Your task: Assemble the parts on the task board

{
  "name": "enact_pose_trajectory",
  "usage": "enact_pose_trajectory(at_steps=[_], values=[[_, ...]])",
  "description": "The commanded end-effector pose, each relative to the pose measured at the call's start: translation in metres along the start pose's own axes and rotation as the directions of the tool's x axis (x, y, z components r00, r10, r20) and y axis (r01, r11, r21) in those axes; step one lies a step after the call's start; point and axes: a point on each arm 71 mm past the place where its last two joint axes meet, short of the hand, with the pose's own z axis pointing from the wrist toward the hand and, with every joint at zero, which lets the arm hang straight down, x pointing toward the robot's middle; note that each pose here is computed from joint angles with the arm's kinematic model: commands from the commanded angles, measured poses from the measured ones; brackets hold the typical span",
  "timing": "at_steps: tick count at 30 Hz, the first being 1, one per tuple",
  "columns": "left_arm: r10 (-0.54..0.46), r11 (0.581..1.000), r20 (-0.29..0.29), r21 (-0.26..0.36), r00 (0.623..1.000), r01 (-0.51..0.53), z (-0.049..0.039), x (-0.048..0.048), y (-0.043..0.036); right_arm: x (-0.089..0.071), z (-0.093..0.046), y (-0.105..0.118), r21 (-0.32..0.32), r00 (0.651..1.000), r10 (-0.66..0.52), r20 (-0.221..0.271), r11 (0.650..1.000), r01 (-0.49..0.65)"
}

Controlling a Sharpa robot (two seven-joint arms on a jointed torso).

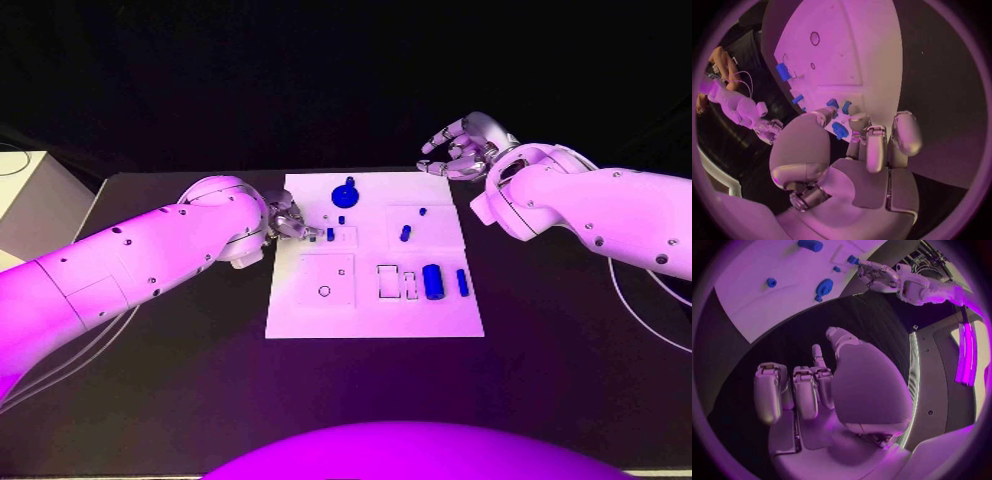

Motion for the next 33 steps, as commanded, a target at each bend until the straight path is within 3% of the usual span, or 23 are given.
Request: enact_pose_trajectory(at_steps=[1, 13, 16, 22, 27, 31, 33], values=[[-0.017, 1.000, 0.012, 0.010, 1.000, 0.017, -0.0022, -0.0033, -0.0030, 0.001, 0.000, 0.001, -0.013, 1.000, -0.009, -0.008, 1.000, 0.009], [-0.163, 0.984, 0.066, 0.086, 0.984, 0.157, -0.0146, -0.0275, -0.0139, 0.001, -0.001, -0.001, -0.012, 1.000, -0.009, -0.006, 1.000, 0.009], [-0.227, 0.968, 0.071, 0.122, 0.971, 0.218, -0.0158, -0.0316, -0.0160, 0.001, -0.001, -0.001, -0.013, 1.000, -0.008, -0.003, 1.000, 0.008], [-0.302, 0.929, 0.097, 0.253, 0.948, 0.270, -0.0141, -0.0387, -0.0222, -0.002, 0.000, -0.001, -0.029, 1.000, 0.001, 0.017, 1.000, 0.000], [-0.275, 0.900, 0.179, 0.393, 0.945, 0.187, -0.0112, -0.0421, -0.0309, -0.004, 0.001, 0.000, -0.059, 0.999, 0.023, 0.041, 0.998, -0.021], [-0.168, 0.873, 0.253, 0.487, 0.953, 0.024, -0.0065, -0.0352, -0.0420, -0.006, 0.001, 0.003, -0.100, 0.997, 0.042, 0.060, 0.994, -0.036], [-0.115, 0.864, 0.272, 0.502, 0.955, -0.039, -0.0035, -0.0303, -0.0463, -0.006, 0.002, 0.004, -0.117, 0.997, 0.045, 0.066, 0.992, -0.037]])
